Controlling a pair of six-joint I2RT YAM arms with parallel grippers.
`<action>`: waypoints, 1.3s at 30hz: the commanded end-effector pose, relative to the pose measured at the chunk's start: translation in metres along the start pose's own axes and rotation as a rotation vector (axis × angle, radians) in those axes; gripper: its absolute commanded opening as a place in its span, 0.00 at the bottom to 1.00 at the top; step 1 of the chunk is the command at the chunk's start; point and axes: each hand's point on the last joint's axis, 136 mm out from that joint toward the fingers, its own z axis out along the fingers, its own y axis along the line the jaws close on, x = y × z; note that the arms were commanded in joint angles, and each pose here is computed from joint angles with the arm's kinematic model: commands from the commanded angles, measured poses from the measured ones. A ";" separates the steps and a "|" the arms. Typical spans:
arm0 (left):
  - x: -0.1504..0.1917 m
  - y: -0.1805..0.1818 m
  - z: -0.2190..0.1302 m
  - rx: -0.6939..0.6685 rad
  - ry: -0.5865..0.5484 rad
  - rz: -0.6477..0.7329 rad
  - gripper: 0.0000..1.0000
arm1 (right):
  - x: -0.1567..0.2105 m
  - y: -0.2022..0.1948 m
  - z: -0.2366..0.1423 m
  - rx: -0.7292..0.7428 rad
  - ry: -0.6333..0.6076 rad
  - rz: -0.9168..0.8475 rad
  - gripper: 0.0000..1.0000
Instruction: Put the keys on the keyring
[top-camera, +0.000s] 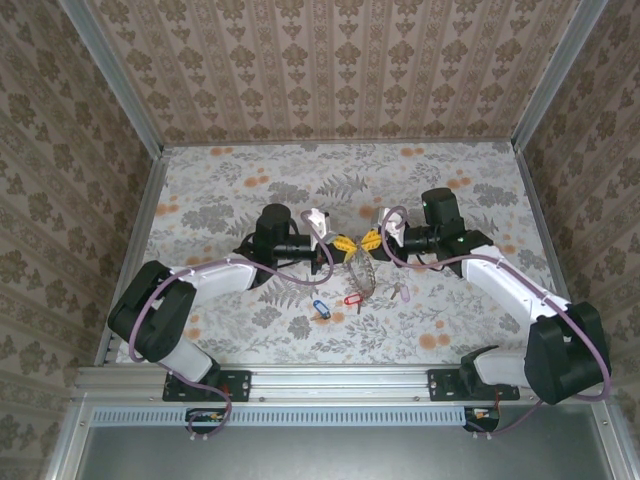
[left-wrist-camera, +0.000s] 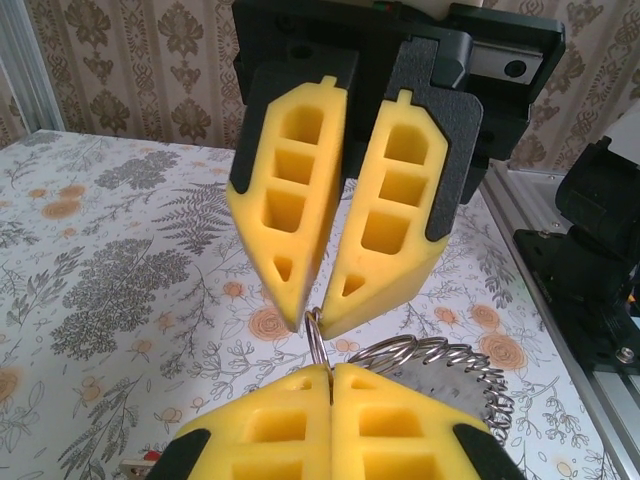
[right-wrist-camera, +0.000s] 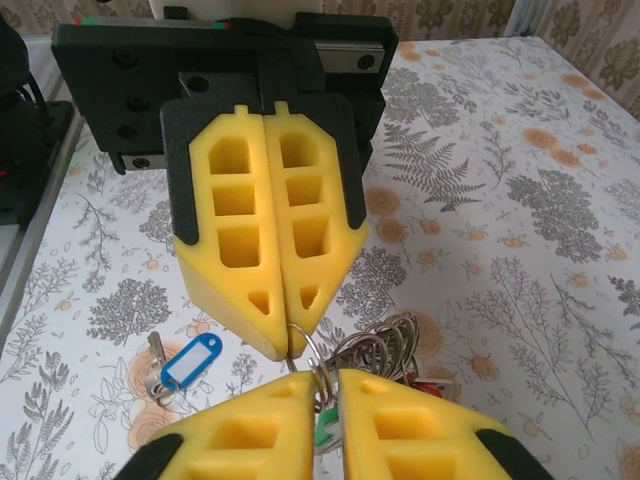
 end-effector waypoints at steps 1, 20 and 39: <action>-0.023 -0.002 -0.002 0.026 -0.057 0.055 0.00 | -0.014 0.002 -0.001 -0.045 -0.034 -0.012 0.14; -0.026 -0.002 -0.004 0.020 -0.068 0.062 0.00 | -0.003 0.006 0.001 -0.084 0.010 -0.004 0.21; -0.001 0.001 0.007 0.035 0.093 0.069 0.25 | -0.015 0.012 -0.007 -0.130 0.056 -0.011 0.00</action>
